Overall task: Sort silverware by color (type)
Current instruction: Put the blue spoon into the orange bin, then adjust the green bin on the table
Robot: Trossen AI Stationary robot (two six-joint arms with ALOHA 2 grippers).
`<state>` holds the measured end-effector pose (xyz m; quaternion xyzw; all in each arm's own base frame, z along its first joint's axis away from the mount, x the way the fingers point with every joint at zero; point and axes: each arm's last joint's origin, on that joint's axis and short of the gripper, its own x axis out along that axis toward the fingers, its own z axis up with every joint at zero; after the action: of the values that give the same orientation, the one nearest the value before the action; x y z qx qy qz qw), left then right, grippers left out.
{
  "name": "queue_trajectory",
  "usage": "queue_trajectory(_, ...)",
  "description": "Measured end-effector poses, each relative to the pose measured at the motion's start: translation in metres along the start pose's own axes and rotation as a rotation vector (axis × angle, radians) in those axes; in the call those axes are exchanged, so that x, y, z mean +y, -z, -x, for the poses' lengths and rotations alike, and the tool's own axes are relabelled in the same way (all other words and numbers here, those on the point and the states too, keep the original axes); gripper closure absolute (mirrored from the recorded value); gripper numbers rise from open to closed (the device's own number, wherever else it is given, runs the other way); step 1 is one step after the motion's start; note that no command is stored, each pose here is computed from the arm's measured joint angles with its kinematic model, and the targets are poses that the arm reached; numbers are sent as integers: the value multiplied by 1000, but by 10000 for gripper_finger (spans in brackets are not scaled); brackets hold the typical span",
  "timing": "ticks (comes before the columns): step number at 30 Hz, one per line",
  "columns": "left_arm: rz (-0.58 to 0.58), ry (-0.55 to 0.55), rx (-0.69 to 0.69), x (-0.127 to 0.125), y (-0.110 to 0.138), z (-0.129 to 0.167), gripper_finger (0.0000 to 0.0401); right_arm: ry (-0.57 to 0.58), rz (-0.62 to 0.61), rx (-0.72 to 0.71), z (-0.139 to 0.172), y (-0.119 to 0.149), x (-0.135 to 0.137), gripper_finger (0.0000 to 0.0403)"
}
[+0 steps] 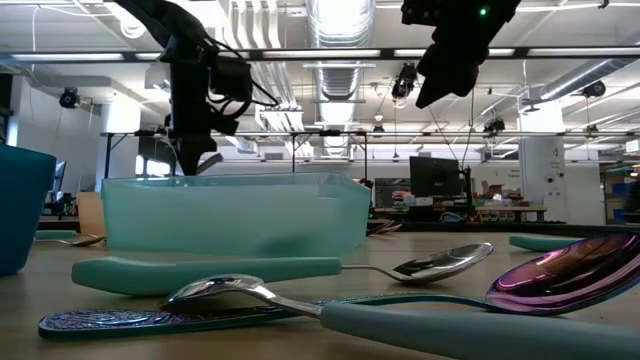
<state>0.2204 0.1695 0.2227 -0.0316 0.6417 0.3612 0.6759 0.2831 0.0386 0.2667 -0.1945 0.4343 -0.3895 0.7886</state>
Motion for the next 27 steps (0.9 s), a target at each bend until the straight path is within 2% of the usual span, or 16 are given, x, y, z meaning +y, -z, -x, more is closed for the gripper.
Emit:
queue_trajectory(7, 3, 40, 10, -2, 2, 0, 320, -100, -16, 33, 8, 4, -11, 209)
queue_trajectory(10, 18, 97, -1, -5, 0, 2, 312, -223, -51, 65, 14, 5, -17, 209)
queue_trajectory(14, 31, 252, -77, -12, -10, 15, 309, -420, -105, 136, 20, 8, -19, 209)
queue_trajectory(18, 6, 441, -232, -30, -27, 38, 309, -565, -147, 211, 25, 11, -17, 209)
queue_trajectory(20, -36, 501, -317, -43, -34, 52, 308, -613, -162, 247, 26, 14, -13, 209)
queue_trajectory(23, -115, 538, -413, -63, -39, 73, 308, -643, -188, 298, 27, 21, -7, 209)
queue_trajectory(27, -200, 572, -449, -86, -35, 93, 308, -691, -196, 391, 28, 37, 5, 209)
